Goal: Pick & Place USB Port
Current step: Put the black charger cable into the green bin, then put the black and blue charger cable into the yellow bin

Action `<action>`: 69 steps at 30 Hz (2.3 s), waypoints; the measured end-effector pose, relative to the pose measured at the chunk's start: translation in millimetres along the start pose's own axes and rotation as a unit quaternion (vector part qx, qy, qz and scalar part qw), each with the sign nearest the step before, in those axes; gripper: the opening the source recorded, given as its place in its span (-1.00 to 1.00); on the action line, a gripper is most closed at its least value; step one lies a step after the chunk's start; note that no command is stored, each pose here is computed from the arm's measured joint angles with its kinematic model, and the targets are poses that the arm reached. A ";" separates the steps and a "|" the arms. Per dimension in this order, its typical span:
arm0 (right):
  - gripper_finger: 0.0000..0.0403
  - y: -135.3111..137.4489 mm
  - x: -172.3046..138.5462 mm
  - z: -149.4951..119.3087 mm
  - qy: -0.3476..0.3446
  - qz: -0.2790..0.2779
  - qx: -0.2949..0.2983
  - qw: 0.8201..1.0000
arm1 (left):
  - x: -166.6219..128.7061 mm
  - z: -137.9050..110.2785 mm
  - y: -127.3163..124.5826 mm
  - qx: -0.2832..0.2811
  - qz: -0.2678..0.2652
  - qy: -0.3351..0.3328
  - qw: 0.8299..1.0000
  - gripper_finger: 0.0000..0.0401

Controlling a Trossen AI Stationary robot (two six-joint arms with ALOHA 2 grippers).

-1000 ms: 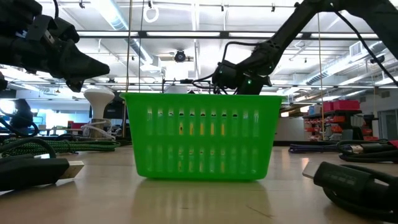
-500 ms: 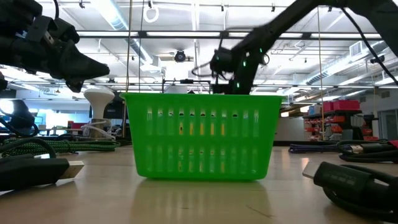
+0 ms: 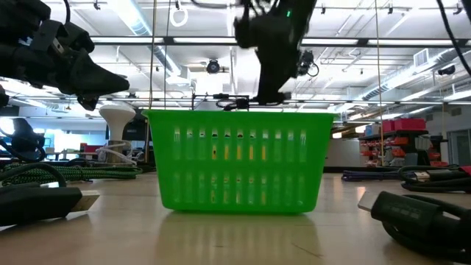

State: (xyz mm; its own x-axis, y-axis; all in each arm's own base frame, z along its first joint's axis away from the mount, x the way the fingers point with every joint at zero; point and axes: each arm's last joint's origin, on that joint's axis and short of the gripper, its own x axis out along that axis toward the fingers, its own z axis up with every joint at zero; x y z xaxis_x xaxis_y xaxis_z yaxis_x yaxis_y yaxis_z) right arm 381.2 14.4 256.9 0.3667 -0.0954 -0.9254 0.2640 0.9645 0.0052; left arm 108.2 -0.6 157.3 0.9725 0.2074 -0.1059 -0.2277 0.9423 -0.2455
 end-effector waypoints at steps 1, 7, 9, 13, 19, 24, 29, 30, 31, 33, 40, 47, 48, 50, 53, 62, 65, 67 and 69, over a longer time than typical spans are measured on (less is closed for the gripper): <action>-0.95 12.9 -1.6 -3.9 -0.001 0.006 0.000 1.000 | 0.0 0.0 0.0 0.000 0.000 0.000 1.000 -0.80; -0.95 89.1 -14.8 -33.2 -0.013 0.057 0.033 0.998 | 0.0 0.0 0.0 -0.010 0.000 0.000 1.000 -0.80; -0.95 111.3 -20.2 -41.5 -0.033 0.075 0.044 0.996 | 0.0 0.0 0.0 -0.020 0.000 0.000 1.000 -0.80; -0.95 151.0 -22.8 -51.5 -0.096 0.109 0.074 0.987 | 0.0 0.0 0.0 -0.040 0.000 0.000 0.999 -0.80; -0.95 186.7 1.3 -66.1 -0.148 0.086 0.115 0.979 | 0.0 -0.4 -1.7 -0.104 -0.029 0.011 0.994 -0.80; -0.95 190.9 28.6 -64.6 -0.204 0.029 0.186 0.961 | -0.6 -1.2 -5.6 -0.155 -0.090 0.040 0.983 -0.80; -0.95 186.6 35.6 -57.4 -0.232 0.019 0.235 0.944 | -1.0 -0.5 -7.7 -0.163 -0.112 0.044 0.979 -0.80; -0.95 187.7 35.5 -59.2 -0.246 0.010 0.253 0.936 | -1.2 -0.7 -8.3 -0.163 -0.114 0.045 0.979 -0.80; -0.95 190.4 36.7 -62.0 -0.264 -0.001 0.270 0.926 | -1.4 -0.7 -8.9 -0.160 -0.115 0.044 0.979 -0.80; -0.95 196.5 36.2 -70.3 -0.276 -0.009 0.285 0.918 | -1.7 0.3 -10.1 -0.160 -0.113 0.036 0.980 -0.80; -0.95 202.0 48.4 -82.6 -0.260 -0.010 0.342 0.903 | -1.8 4.0 -9.9 -0.150 -0.095 0.006 0.984 -0.80; -0.95 208.6 77.0 -95.0 -0.222 -0.012 0.364 0.904 | -2.4 13.3 -9.5 -0.157 -0.070 -0.054 0.984 -0.80; -0.95 208.6 77.0 -94.6 -0.222 -0.011 0.366 0.904 | -2.5 13.8 -9.5 -0.154 -0.069 -0.057 0.984 -0.80; -0.89 208.5 75.5 -93.0 -0.225 -0.009 0.362 0.905 | -2.5 14.1 -9.5 -0.148 -0.067 -0.060 0.985 -0.80; -0.70 208.9 72.7 -92.0 -0.229 -0.006 0.357 0.906 | -2.6 14.6 -9.5 -0.147 -0.067 -0.063 0.985 -0.80; -0.26 206.8 72.0 -89.2 -0.225 -0.009 0.334 0.915 | -2.5 14.5 -9.5 -0.137 -0.066 -0.063 0.986 -0.80; -0.25 198.3 62.7 -85.0 -0.227 -0.036 0.294 0.928 | -2.5 14.5 -9.5 -0.137 -0.066 -0.063 0.986 -0.80; -0.27 188.4 50.2 -80.7 -0.222 -0.054 0.271 0.935 | -2.5 14.4 -9.5 -0.137 -0.066 -0.063 0.986 -0.80; -0.31 176.6 32.5 -78.4 -0.208 -0.076 0.240 0.945 | -2.5 14.4 -9.5 -0.137 -0.067 -0.062 0.986 -0.80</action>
State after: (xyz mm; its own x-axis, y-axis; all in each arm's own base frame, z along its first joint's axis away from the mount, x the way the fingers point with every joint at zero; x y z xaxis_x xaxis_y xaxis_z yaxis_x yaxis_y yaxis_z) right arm 369.8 200.9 198.0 0.5841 -0.4091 -0.7010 0.6795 0.7189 0.1465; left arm 108.6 -6.3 173.8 0.9894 0.1324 0.0602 -0.0845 0.8603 -0.5027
